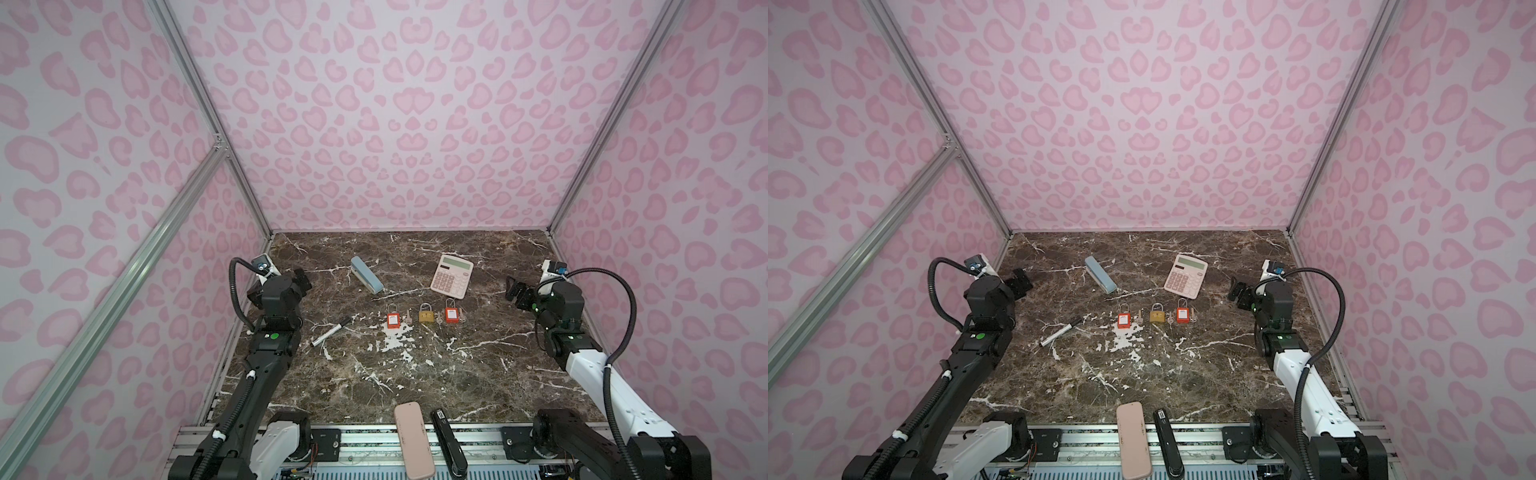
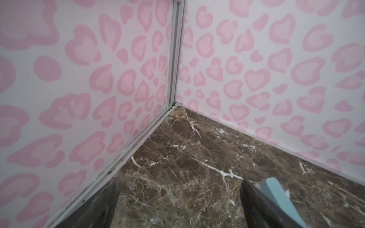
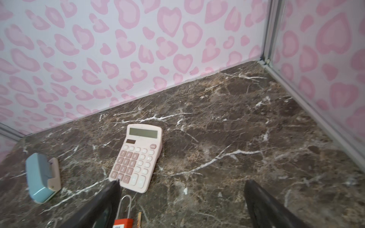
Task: Lock with the key
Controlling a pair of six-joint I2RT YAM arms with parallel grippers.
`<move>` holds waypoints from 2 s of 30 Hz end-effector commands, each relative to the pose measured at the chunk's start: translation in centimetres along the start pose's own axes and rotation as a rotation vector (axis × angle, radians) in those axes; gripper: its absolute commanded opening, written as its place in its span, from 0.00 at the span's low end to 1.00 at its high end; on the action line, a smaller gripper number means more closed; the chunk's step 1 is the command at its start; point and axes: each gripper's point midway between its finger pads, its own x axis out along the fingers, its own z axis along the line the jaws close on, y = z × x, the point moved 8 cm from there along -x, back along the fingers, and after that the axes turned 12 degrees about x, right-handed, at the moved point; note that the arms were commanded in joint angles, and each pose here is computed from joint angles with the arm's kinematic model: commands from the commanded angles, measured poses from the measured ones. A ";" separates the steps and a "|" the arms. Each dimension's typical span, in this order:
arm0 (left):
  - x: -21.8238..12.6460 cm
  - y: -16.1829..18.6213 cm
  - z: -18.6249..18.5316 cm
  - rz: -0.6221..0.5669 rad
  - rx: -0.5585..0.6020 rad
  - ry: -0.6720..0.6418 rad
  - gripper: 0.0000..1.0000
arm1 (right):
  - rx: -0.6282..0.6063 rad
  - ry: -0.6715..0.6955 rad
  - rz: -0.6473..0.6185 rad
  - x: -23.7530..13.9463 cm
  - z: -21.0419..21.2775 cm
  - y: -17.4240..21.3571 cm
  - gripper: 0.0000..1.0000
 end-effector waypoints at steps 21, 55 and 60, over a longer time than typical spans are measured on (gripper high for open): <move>2.9 10.1 -3.0 -0.125 0.119 0.202 0.97 | -0.150 0.202 -0.203 3.7 -5.8 0.7 0.99; 5.3 11.0 -4.0 -0.040 0.146 0.263 0.98 | -0.205 0.095 -0.162 4.3 -5.8 6.6 0.99; 5.3 10.9 -4.0 -0.041 0.146 0.263 0.98 | -0.327 0.098 -0.079 5.9 -4.0 7.6 0.99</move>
